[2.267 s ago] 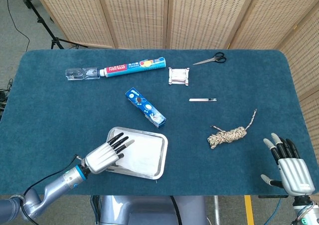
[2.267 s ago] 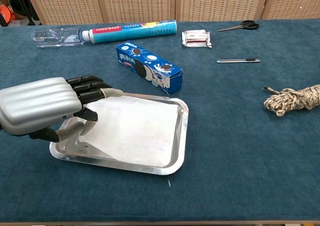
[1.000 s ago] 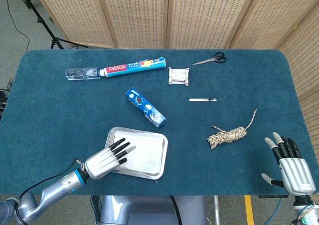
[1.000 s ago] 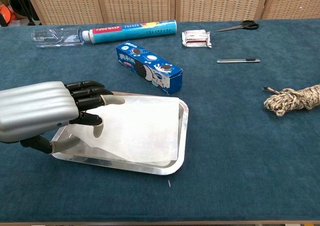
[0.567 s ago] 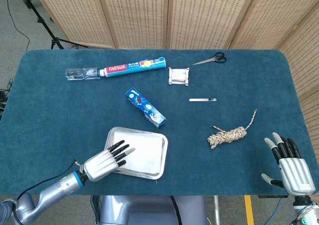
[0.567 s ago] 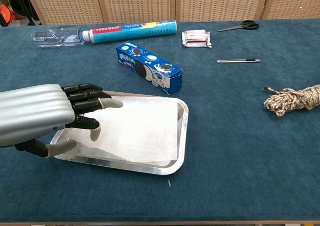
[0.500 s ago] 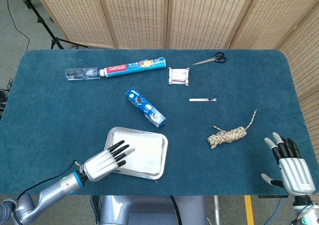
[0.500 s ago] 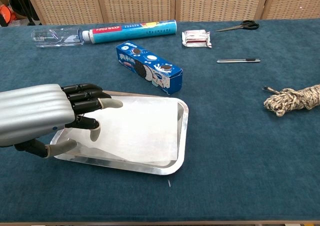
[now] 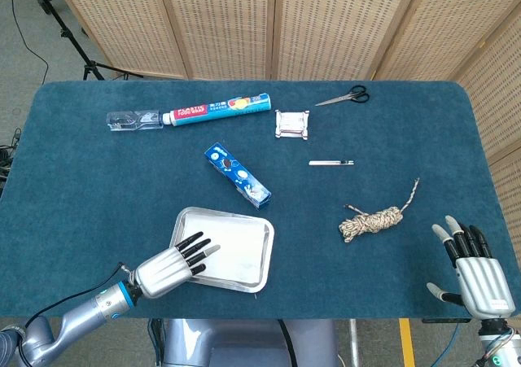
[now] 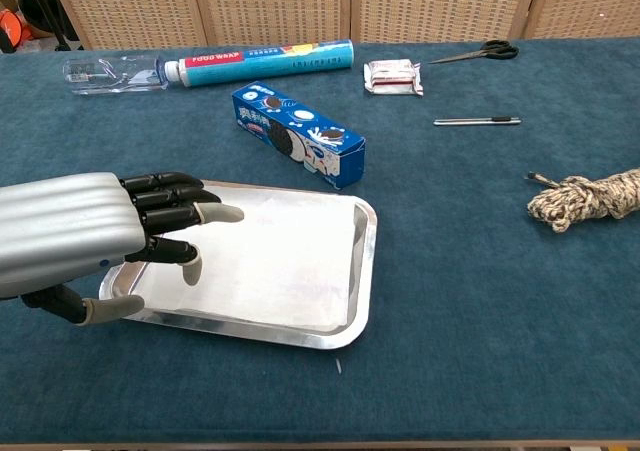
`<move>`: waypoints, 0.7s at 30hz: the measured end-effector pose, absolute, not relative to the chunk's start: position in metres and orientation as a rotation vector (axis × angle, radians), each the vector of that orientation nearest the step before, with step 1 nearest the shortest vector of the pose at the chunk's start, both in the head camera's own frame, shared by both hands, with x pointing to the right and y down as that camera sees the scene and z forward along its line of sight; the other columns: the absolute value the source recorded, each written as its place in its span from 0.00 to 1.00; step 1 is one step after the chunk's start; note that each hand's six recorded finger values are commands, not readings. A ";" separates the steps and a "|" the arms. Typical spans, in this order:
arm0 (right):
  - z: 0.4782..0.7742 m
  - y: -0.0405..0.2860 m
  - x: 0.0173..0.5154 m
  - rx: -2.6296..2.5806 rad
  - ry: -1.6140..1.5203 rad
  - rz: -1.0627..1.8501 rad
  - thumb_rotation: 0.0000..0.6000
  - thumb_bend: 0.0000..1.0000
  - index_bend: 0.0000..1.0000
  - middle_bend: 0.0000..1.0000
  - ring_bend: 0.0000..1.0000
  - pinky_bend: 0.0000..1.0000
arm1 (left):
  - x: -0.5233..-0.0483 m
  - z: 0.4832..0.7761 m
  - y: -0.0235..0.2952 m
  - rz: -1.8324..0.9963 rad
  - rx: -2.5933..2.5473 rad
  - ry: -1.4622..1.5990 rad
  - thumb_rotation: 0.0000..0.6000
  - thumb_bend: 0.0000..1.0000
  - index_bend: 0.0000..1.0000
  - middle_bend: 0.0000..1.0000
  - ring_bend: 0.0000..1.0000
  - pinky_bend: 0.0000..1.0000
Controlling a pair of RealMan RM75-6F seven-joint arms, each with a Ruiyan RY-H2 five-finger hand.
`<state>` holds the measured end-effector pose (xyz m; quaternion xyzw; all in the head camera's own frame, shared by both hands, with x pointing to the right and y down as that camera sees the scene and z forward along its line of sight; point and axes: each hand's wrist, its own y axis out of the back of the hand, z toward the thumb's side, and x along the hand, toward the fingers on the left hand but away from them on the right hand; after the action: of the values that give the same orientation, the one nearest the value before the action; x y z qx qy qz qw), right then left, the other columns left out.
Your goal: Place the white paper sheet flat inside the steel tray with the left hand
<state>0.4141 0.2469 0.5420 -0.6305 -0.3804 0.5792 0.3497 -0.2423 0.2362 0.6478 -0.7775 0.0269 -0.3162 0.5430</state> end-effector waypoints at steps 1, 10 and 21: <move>0.542 0.247 0.414 -1.634 -0.985 1.500 1.00 0.00 0.10 0.00 0.00 0.00 | -0.242 0.647 0.235 -0.750 -1.847 0.071 1.00 0.37 0.37 0.02 0.00 0.00; 0.542 0.247 0.413 -1.637 -0.983 1.498 1.00 0.00 0.10 0.00 0.00 0.00 | -0.244 0.633 0.209 -0.818 -1.895 0.262 1.00 0.33 0.35 0.02 0.00 0.00; 0.538 0.249 0.411 -1.640 -0.982 1.482 1.00 0.00 0.10 0.00 0.00 0.00 | -0.242 0.637 0.190 -1.040 -2.079 0.473 0.85 0.30 0.32 0.02 0.00 0.00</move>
<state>0.4109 0.2488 0.5378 -0.6343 -0.3798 0.5730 0.3536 -0.2423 0.1895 0.6372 -0.8122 0.1849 -0.4063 0.3754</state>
